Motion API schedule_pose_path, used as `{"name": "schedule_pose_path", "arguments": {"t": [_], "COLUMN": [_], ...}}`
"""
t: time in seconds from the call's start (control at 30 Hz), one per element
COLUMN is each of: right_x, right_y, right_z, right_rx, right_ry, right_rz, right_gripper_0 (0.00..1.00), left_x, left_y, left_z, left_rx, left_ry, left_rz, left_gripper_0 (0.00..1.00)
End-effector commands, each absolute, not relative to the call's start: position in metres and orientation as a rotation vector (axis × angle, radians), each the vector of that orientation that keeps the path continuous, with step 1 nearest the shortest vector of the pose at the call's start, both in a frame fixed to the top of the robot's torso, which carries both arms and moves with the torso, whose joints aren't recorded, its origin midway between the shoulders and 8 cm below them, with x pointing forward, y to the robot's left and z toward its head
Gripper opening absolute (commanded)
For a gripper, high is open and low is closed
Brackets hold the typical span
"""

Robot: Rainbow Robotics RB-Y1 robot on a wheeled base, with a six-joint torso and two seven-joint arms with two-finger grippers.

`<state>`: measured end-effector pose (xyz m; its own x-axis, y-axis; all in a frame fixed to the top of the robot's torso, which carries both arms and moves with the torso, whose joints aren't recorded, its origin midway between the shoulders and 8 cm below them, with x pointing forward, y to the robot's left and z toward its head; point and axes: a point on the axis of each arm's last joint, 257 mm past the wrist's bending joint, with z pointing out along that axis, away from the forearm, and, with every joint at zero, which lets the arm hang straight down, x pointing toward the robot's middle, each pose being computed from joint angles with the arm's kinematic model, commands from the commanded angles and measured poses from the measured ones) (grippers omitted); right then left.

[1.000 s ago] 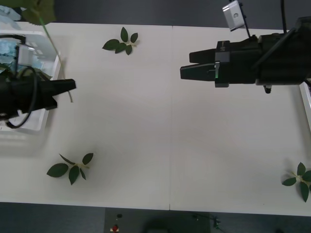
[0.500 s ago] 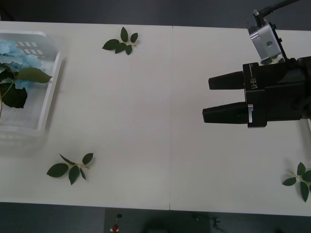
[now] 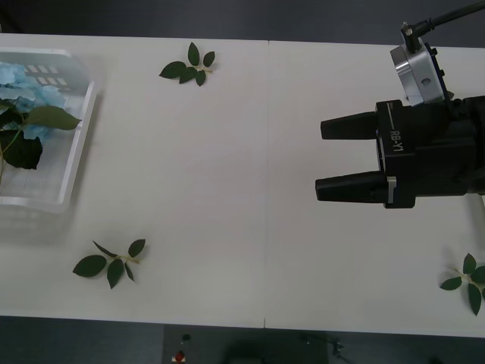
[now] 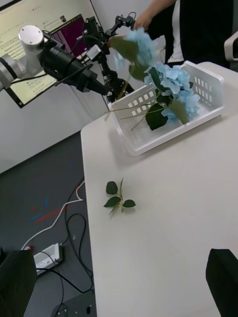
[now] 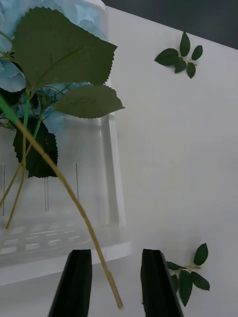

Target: Put the red flowers into the right box and the blue flowers into the left box

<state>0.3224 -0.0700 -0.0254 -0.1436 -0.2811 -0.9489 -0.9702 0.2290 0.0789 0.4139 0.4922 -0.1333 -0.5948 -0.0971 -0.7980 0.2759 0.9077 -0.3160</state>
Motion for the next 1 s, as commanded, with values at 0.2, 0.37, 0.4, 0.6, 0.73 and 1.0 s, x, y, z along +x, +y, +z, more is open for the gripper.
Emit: {"name": "schedule_pose_path", "arguments": {"t": [0.2,0.37,0.4,0.6,0.73,1.0], "right_x": [0.319,0.319,0.319,0.319,0.319,0.319], "right_y": [-0.067,-0.067,-0.067,-0.067,-0.067,-0.067], "right_z": [-0.021,-0.021,-0.021,-0.021,-0.021,-0.021], "right_rx": [-1.199,-1.199,-1.199,-1.199,-1.199,-1.199], "right_ry": [1.602,1.602,1.602,1.602,1.602,1.602], "right_rz": [0.980,0.980,0.980,0.980,0.980,0.980], "right_gripper_0": [1.00,1.00,1.00,1.00,1.00,1.00], "left_x": [0.424,0.420,0.419,0.414,0.412,0.361], "left_y": [0.461,0.384,0.366,0.254,0.203,0.113], "left_z": [-0.107,-0.089,-0.085,-0.078,-0.080,-0.070], "left_rx": [0.265,0.438,0.464,0.641,0.738,0.937], "left_ry": [2.100,2.025,2.005,1.881,1.799,1.667], "left_rz": [-0.516,-0.685,-0.733,-0.896,-0.829,-0.871], "left_gripper_0": [1.00,1.00,1.00,1.00,1.00,1.00]}}
